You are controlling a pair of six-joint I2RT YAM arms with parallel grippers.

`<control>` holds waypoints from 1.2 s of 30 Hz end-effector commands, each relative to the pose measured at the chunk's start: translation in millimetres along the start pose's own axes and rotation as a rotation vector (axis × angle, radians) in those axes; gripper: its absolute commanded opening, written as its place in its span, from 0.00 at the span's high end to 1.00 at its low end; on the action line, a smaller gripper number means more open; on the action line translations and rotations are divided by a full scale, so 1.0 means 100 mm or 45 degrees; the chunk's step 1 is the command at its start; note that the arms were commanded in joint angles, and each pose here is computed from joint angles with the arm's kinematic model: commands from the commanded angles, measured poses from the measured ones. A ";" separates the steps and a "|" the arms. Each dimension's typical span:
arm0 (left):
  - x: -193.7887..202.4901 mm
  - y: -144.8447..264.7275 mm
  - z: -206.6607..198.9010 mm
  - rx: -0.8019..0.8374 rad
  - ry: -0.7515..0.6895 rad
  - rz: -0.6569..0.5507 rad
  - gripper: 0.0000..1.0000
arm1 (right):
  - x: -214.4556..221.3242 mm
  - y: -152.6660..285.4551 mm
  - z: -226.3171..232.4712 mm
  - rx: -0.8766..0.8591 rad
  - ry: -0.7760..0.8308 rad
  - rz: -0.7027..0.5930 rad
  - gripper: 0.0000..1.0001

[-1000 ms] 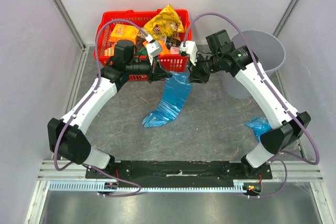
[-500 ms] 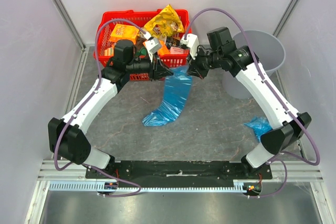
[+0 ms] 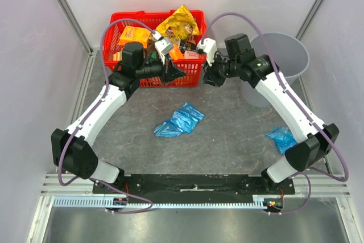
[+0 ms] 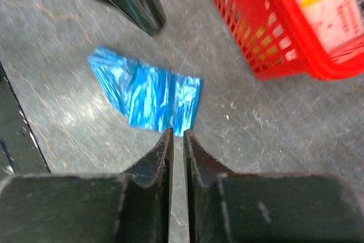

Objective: Put the trash bags into the trash bin
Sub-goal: Pick up the trash bag from the center of the board.

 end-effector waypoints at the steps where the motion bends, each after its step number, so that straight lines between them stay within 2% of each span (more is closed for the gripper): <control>1: 0.17 0.11 0.02 -0.057 -0.128 0.031 0.98 | 0.46 -0.41 -0.02 -0.065 -0.099 0.166 0.73; 6: 0.41 0.28 0.05 -0.160 -0.196 0.126 0.93 | 0.86 -0.86 0.07 -0.186 -0.118 0.238 0.49; 11: 0.69 0.55 0.20 -0.381 -0.219 0.237 0.79 | 1.12 -1.21 0.29 -0.259 -0.098 0.301 0.41; 18: 1.02 1.00 0.44 -0.591 -0.117 0.283 0.66 | 1.26 -1.47 0.66 -0.309 -0.002 0.378 0.38; 26: 1.23 1.30 0.53 -0.687 -0.039 0.273 0.66 | 1.34 -1.69 0.79 -0.222 0.110 0.483 0.38; 36: 1.21 1.36 0.51 -0.674 -0.033 0.263 0.66 | 1.54 -1.86 0.85 -0.168 0.199 0.581 0.41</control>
Point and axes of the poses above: each gripper's point midway between its finger pads, its own y axis back along the fingers, its own z axis along the line the jaws close on, x = y × z, the point moved 9 cm from there along y, back along the fingers, and after that the axes turned 9 degrees about y, right-handed, at the moved point
